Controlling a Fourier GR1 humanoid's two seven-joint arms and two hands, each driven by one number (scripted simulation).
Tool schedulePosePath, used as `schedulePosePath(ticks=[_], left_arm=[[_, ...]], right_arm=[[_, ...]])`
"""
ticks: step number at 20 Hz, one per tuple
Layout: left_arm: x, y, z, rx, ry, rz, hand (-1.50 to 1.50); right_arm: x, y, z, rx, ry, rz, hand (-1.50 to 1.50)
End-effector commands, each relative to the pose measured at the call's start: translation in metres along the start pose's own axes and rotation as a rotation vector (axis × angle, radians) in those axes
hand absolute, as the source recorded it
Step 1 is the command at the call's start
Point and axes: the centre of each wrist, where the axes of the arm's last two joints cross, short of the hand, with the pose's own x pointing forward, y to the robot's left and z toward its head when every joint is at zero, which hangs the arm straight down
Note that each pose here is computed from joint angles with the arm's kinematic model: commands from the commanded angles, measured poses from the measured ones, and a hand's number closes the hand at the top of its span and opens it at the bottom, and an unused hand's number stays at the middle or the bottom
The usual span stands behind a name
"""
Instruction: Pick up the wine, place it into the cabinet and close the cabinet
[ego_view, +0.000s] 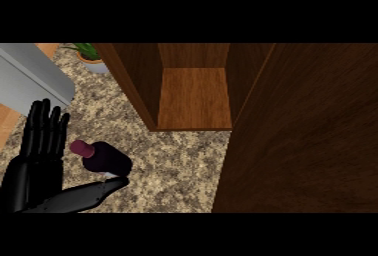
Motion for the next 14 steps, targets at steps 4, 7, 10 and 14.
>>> schedulePosePath(ticks=[4,7,10,14], left_arm=[[-0.044,0.021,-0.001,0.048,0.019,-0.005,-1.5],[-0.059,0.019,0.02,0.052,0.027,-0.043,-1.5],[-0.071,0.046,0.025,0.059,0.043,-0.068,-1.5],[-0.084,0.044,0.03,0.072,0.064,-0.037,-1.5]], right_arm=[[0.043,-0.009,0.043,-0.026,-0.104,0.037,-1.5],[0.037,-0.009,0.029,-0.055,-0.101,0.044,-1.5],[0.038,-0.005,0.039,-0.022,-0.095,0.037,-1.5],[0.036,-0.004,0.037,-0.046,-0.106,0.051,-1.5]])
